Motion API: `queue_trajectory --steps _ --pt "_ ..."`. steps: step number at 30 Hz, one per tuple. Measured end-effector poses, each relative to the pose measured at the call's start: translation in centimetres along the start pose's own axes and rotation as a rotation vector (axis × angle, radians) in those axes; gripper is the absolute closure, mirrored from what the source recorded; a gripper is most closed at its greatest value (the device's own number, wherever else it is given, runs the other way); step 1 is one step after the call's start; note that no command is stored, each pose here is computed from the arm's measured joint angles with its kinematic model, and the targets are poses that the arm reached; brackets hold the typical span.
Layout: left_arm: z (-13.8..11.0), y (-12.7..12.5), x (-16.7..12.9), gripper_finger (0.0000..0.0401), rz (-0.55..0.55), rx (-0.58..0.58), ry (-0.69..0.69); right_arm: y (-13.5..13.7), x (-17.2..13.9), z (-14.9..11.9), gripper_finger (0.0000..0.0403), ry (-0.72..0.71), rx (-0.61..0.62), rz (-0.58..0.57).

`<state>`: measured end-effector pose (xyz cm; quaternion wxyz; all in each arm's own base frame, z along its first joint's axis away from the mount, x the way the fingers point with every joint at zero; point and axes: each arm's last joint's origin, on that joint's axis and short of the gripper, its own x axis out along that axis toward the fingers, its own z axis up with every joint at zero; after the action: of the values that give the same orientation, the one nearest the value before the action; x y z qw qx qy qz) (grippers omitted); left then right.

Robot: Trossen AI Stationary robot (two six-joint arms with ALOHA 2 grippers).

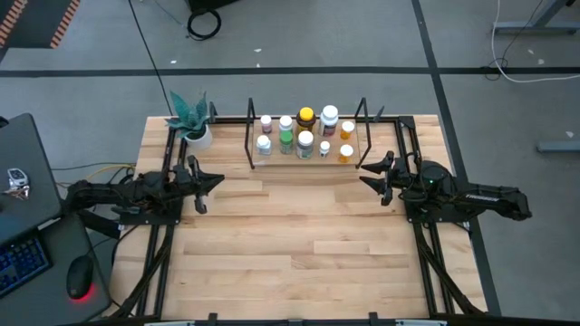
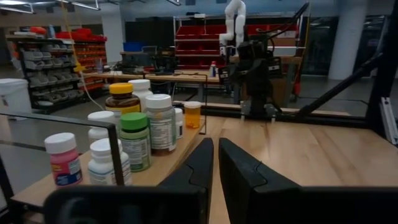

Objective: Pick and place medicine bottles onto shelf by color
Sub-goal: Return to Home Position

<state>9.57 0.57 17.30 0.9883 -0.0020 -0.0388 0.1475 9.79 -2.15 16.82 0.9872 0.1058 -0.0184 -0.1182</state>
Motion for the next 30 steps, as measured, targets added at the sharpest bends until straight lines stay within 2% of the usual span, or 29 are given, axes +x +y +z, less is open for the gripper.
queue_trajectory --steps 30 --pt "-0.03 -0.12 0.04 0.0361 -0.01 0.001 0.004 0.0 0.0 0.0 0.0188 0.0 0.0 0.0"
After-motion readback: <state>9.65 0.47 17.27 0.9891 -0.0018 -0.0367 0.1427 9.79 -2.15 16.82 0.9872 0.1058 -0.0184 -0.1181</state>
